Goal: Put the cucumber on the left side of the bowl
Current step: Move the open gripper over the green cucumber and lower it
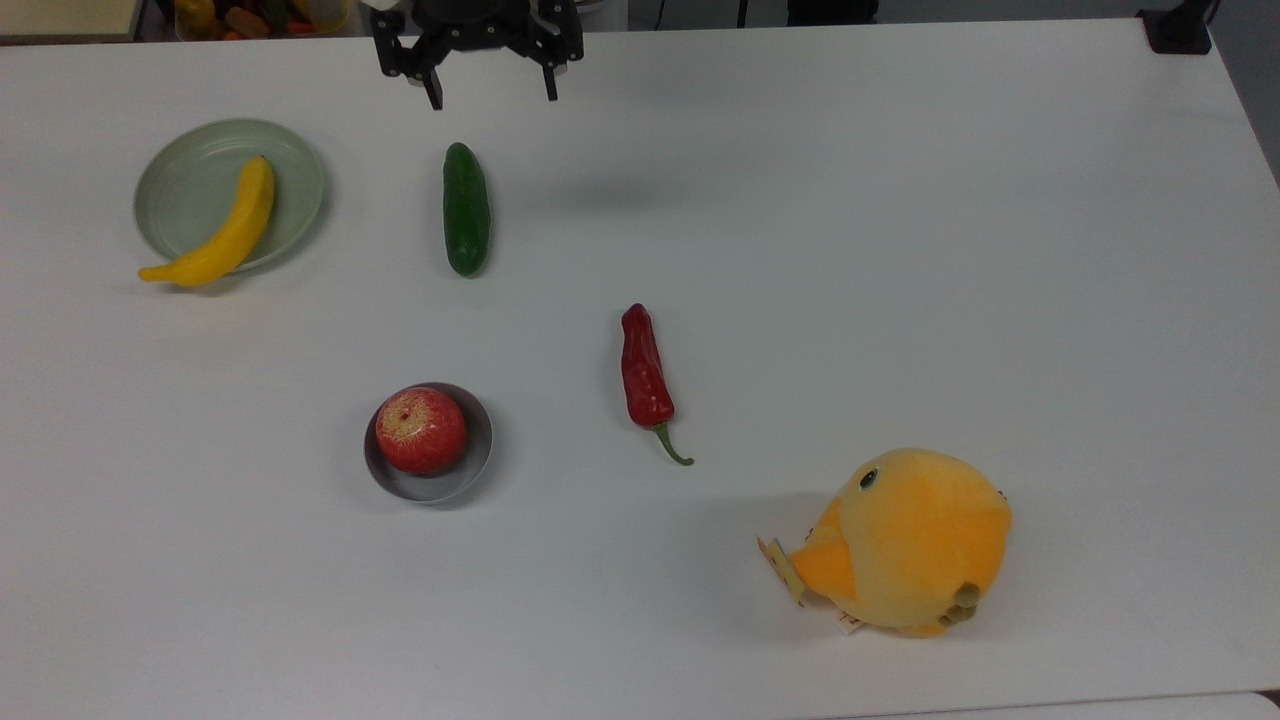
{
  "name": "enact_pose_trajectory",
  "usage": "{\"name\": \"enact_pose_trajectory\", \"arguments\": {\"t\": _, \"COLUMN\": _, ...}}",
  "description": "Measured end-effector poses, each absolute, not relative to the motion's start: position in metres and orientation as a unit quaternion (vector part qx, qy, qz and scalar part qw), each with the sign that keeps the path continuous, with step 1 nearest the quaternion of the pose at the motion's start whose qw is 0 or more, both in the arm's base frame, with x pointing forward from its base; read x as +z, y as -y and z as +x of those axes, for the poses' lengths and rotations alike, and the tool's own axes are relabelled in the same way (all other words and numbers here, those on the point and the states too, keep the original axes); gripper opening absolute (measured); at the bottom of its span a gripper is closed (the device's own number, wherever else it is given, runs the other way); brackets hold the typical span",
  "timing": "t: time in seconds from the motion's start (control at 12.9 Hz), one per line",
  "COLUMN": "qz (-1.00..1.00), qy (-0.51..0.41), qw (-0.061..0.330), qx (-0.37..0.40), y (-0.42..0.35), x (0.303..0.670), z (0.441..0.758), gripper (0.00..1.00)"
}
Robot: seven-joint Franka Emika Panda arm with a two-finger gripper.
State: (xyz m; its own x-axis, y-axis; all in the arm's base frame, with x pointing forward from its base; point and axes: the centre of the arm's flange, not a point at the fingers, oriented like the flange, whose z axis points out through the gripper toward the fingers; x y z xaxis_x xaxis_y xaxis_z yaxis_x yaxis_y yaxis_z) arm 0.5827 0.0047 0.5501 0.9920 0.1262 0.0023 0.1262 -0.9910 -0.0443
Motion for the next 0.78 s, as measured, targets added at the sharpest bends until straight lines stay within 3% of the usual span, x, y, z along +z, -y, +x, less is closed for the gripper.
{"name": "enact_pose_trajectory", "arguments": {"t": 0.31, "qz": -0.998, "qy": 0.062, "qw": 0.021, "qx": 0.005, "y": -0.004, "x": 0.525, "z": 0.584, "gripper": 1.0}}
{"name": "enact_pose_trajectory", "arguments": {"t": 0.78, "qz": -0.997, "qy": 0.073, "qw": -0.023, "qx": 0.032, "y": 0.007, "x": 0.458, "z": 0.576, "gripper": 1.0}}
